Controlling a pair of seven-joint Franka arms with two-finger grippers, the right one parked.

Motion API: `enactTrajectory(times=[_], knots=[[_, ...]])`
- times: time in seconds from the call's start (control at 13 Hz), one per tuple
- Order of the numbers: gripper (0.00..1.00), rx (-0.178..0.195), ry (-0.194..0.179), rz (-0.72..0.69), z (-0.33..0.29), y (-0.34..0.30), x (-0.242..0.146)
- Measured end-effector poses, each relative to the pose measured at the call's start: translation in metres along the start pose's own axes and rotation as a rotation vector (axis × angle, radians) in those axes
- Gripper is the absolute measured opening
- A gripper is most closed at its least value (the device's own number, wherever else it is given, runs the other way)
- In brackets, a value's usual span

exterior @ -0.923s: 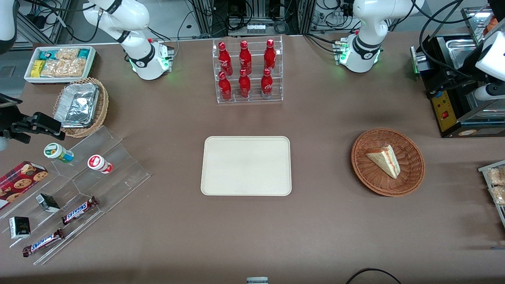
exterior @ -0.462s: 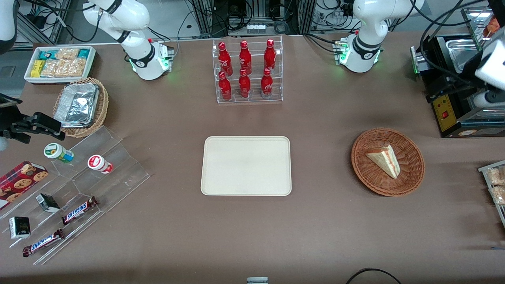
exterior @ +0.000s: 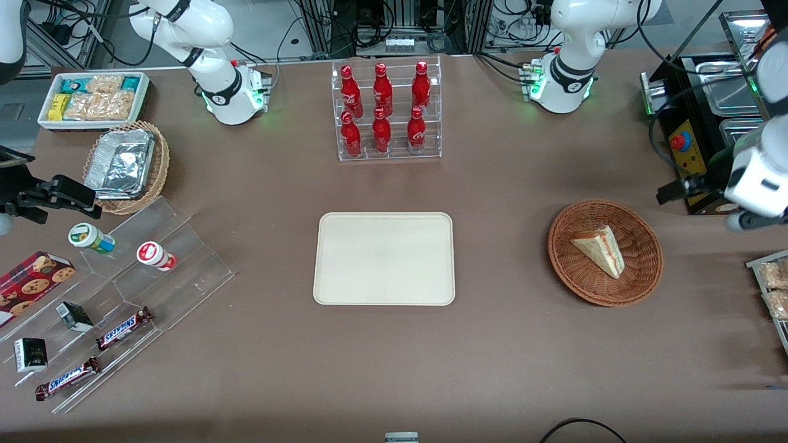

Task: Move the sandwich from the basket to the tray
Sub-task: 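Move the left gripper over the sandwich in the wicker basket, then lower the left gripper and close it on the wrapped sandwich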

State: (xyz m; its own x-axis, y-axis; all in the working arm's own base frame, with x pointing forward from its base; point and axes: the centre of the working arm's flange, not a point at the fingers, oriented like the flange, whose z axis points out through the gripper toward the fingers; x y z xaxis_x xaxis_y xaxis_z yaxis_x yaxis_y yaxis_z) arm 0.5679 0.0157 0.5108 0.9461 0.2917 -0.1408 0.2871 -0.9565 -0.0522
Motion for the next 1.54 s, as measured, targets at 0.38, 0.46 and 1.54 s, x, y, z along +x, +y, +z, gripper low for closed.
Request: enactTrajectory(times=[0.38, 0.46, 1.54], knots=[[1.0, -0.033, 0.057, -0.276, 0.084, -0.012, 0.018], [1.0, -0.042, 0.074, -0.315, 0.104, -0.012, 0.018], [1.0, -0.101, 0.125, -0.517, 0.239, 0.022, 0.009]])
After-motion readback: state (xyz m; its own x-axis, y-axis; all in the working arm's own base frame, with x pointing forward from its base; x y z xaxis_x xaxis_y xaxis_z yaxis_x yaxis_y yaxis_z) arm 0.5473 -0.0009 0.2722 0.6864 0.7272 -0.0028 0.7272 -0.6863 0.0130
